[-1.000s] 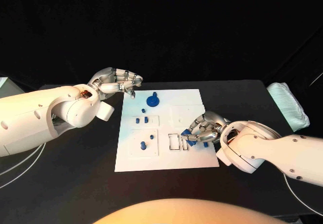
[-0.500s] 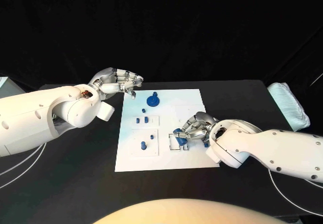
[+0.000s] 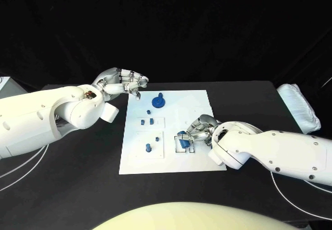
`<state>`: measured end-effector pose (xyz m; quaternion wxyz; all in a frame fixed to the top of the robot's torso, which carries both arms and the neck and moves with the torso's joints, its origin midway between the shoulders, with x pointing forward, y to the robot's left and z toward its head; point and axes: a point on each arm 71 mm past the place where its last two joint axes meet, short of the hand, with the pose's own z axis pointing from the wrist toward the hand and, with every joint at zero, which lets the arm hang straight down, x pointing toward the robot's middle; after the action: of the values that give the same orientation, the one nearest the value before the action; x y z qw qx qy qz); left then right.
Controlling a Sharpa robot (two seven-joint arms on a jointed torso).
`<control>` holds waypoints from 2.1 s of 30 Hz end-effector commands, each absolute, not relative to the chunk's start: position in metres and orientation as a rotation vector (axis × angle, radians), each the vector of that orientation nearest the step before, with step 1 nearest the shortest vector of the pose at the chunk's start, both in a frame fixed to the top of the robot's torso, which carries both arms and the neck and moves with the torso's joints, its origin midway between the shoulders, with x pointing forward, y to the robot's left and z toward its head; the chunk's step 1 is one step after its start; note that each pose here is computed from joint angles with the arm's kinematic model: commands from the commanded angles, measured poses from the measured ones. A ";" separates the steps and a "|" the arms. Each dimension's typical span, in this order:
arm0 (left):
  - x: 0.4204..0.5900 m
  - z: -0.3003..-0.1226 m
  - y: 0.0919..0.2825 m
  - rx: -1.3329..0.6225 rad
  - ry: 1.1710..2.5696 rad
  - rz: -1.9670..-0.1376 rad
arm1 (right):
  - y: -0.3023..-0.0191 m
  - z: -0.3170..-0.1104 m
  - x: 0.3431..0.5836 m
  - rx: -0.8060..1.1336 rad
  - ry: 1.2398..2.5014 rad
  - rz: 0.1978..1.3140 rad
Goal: Assemble the parts on the task board
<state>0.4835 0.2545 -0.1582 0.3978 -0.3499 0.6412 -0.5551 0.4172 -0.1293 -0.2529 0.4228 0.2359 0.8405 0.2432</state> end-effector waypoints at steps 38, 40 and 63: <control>0.482 -0.157 0.256 -0.890 1.628 -1.423 | -0.129 -0.255 0.408 0.538 2.124 0.611; 0.482 -0.157 0.256 -0.890 1.628 -1.423 | -0.129 -0.255 0.408 0.531 2.124 0.615; 0.482 -0.158 0.256 -0.889 1.639 -1.421 | -0.134 -0.246 0.409 0.447 2.015 0.688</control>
<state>0.4828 0.2585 -0.1587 0.3957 -0.3529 0.6435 -0.5520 0.4086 -0.1375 -0.2520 0.4369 0.2088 0.8384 0.2503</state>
